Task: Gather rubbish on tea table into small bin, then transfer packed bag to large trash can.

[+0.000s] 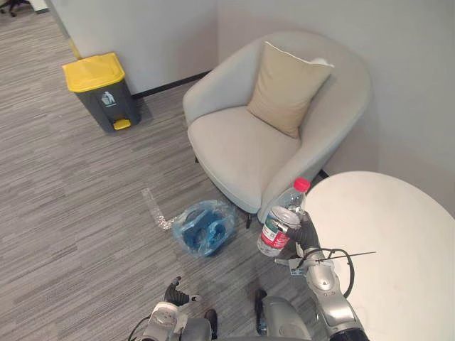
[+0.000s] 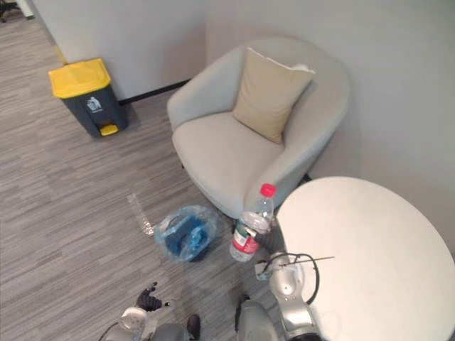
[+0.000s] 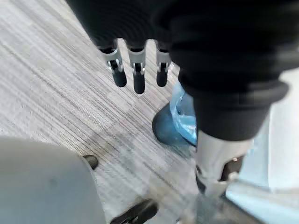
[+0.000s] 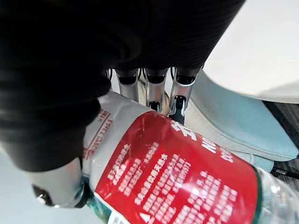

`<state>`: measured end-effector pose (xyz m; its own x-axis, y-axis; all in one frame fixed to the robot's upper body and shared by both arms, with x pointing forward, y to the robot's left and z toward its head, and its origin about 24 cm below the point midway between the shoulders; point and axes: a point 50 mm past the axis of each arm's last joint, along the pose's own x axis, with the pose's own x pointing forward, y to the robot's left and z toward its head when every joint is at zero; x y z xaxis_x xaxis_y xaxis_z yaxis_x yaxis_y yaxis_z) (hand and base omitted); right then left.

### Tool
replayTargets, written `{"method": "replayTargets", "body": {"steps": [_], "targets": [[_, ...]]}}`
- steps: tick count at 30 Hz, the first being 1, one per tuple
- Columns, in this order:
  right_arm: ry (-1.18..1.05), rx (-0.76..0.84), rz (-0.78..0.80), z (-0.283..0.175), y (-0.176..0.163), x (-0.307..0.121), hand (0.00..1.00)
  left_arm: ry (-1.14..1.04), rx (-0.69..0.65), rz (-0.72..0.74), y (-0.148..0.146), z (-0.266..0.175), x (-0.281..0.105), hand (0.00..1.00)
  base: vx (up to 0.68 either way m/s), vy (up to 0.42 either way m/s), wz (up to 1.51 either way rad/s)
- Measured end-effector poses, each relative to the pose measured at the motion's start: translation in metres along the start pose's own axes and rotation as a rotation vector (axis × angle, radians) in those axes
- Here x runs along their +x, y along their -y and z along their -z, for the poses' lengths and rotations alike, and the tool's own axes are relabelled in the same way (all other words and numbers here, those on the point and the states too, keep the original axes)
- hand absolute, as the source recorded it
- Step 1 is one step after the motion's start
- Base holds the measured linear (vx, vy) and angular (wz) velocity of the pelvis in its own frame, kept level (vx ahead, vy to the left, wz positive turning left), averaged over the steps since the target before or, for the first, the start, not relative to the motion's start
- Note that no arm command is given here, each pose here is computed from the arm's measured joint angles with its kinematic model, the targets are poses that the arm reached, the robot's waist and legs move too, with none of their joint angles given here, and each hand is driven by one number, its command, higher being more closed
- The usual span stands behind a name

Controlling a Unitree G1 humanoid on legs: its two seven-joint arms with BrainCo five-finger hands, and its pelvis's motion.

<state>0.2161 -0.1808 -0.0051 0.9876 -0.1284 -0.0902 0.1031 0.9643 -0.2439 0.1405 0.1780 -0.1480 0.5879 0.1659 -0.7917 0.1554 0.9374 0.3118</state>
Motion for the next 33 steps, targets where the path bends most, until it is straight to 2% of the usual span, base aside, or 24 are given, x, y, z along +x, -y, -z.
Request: {"method": "replayTargets", "body": {"steps": [6, 12, 16, 26, 30, 33], "targets": [[-0.047, -0.005, 0.082, 0.009, 0.02, -0.004, 1.0, -0.022, -0.051, 0.029, 0.016, 0.0, -0.003, 0.0, 0.33, -0.22, 1.13], [0.012, 0.006, 0.101, -0.005, 0.019, 0.008, 1.0, 0.011, 0.003, 0.046, 0.019, -0.007, -0.002, 0.0, 0.05, 0.064, 0.58], [-0.02, 0.047, 0.089, 0.001, 0.006, 0.002, 1.0, 0.008, 0.031, 0.035, 0.013, -0.004, -0.001, 0.0, 0.02, 0.135, 0.11], [-0.073, -0.004, -0.056, 0.013, -0.023, 0.007, 1.0, -0.015, 0.048, 0.017, 0.005, 0.004, -0.001, 0.0, -0.06, 0.035, -0.33], [0.019, -0.098, -0.144, -0.009, -0.038, 0.034, 1.0, 0.029, -0.044, -0.038, -0.005, -0.018, 0.006, 0.0, -0.23, 0.019, 0.04], [0.117, -0.121, -0.156, -0.035, -0.042, 0.052, 1.0, 0.085, -0.179, -0.106, -0.017, -0.044, 0.011, 0.0, -0.26, 0.043, 0.47]]}}
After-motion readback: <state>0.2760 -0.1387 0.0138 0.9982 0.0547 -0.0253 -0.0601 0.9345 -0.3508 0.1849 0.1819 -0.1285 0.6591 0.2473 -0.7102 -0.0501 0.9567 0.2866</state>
